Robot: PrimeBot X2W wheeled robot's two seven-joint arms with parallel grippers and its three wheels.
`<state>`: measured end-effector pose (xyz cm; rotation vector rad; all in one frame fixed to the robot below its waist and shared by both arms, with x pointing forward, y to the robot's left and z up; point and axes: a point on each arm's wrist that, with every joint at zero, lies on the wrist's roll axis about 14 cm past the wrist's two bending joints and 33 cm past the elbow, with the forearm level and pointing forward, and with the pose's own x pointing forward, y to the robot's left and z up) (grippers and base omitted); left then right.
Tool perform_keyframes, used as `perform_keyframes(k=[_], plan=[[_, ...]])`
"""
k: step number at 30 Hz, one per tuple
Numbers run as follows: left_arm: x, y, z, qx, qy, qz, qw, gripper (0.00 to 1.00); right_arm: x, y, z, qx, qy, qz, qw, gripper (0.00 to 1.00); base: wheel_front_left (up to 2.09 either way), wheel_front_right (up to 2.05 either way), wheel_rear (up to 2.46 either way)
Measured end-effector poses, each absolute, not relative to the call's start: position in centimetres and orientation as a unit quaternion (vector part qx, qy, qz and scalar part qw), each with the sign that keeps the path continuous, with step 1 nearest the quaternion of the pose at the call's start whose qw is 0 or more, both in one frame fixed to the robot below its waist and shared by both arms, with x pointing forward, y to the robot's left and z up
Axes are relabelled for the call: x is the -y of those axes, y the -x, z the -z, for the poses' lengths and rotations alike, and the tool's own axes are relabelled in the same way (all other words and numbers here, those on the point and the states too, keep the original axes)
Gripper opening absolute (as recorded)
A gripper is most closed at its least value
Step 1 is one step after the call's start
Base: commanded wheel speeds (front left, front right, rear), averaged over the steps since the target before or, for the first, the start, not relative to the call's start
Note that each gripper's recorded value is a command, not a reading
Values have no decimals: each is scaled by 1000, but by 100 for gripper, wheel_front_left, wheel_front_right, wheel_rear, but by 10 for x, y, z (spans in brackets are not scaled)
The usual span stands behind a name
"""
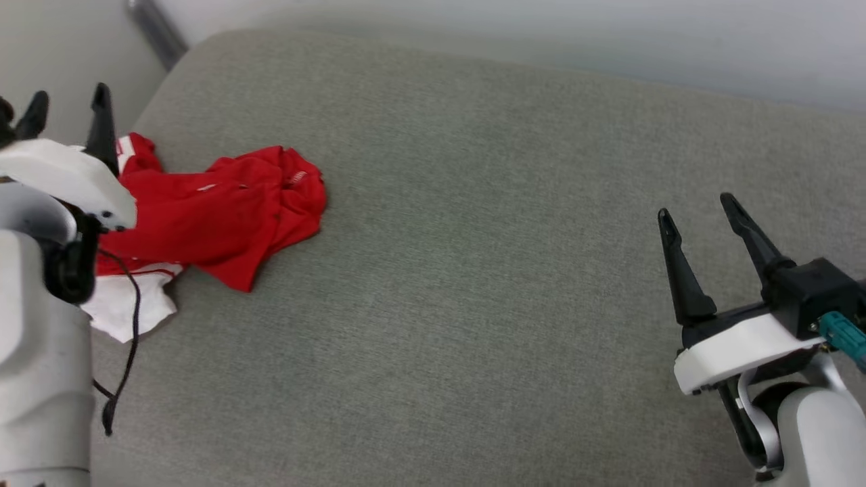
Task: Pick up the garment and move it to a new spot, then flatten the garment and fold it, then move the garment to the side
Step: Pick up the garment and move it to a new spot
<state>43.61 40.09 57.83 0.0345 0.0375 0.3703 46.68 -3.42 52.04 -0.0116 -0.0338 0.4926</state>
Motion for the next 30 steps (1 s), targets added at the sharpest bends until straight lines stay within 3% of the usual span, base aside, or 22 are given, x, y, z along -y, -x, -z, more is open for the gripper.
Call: perform_keyframes(k=[7, 14, 17, 20, 21, 22, 23, 30], plan=[[-414, -471, -497, -232, 34, -181, 955, 100, 65, -490, -487, -10, 4, -211, 977, 100, 0, 0, 0], [-403, -454, -401, -456, 88, -167, 870, 100, 87, -502, -449, -46, 2, -188, 981, 100, 0, 0, 0], [-398, -437, -371, -514, 126, -176, 830, 100, 94, -502, -439, -54, 3, -180, 982, 100, 0, 0, 0], [-397, -435, -365, -530, 143, -184, 815, 100, 99, -504, -435, -57, 4, -174, 983, 100, 0, 0, 0], [-396, -435, -363, -531, 145, -184, 814, 83, 101, -504, -434, -59, 5, -172, 983, 100, 0, 0, 0], [-396, -435, -362, -531, 145, -184, 814, 38, 101, -504, -433, -60, 5, -171, 983, 100, 0, 0, 0], [-395, -435, -363, -528, 144, -185, 816, 0, 101, -504, -433, -60, 5, -171, 983, 100, 0, 0, 0], [-400, -443, -384, -472, 104, -194, 854, 0, 102, -503, -449, -44, 8, -169, 985, 100, 0, 0, 0]])
